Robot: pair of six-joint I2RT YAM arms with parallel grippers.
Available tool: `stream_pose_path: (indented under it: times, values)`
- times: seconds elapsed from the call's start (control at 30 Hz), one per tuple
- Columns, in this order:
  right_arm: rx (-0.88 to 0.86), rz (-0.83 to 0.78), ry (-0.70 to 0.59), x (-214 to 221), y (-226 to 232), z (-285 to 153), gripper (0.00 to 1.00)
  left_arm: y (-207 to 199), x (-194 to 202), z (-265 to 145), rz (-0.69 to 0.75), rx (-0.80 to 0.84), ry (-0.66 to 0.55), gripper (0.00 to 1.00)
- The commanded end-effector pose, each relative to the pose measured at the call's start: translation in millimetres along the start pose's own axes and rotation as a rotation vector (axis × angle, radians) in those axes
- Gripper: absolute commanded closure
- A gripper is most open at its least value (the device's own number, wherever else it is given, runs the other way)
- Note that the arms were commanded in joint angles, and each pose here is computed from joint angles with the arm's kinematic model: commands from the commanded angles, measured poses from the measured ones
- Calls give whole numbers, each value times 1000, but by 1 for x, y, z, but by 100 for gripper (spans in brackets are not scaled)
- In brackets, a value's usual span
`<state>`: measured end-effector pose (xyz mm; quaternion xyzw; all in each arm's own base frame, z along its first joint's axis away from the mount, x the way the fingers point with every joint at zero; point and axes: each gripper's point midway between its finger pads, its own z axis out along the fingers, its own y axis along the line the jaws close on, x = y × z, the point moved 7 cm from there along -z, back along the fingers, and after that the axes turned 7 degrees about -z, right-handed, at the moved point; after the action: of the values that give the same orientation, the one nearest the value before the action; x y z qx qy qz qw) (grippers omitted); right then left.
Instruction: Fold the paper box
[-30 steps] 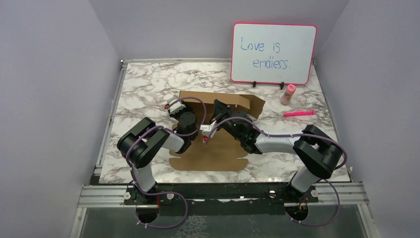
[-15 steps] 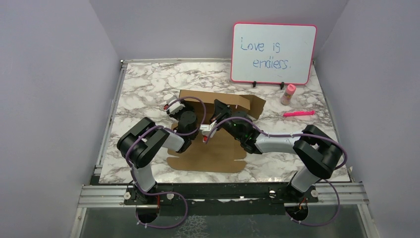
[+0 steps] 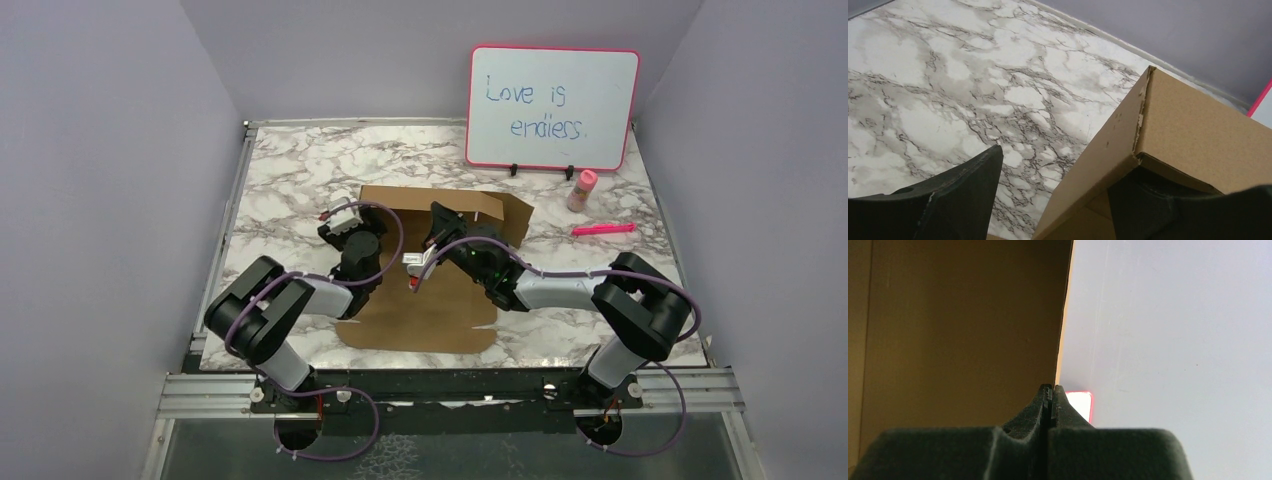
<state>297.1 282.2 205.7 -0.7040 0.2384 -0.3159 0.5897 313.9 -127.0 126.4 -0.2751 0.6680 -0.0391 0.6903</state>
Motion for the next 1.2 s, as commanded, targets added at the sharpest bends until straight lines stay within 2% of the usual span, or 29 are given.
stream_pose_path:
  times: [0.0,0.4,0.57,0.77,0.97,1.17]
  values:
    - [-38,6,-1,-4,9,1,99,8,-9,-11,60,56,43,23]
    - [-34,12,-13,-6,11,2,99,38,-2,-37,205,186,178,10]
    - [-37,18,-17,-6,13,1,99,44,8,-27,207,173,217,8]
    - [-34,20,-17,-6,13,1,99,26,17,-10,205,197,223,8]
    - [-37,20,-14,-6,13,1,99,24,25,3,177,148,177,12]
    - [-44,19,-13,-6,16,1,99,18,30,15,157,123,129,23]
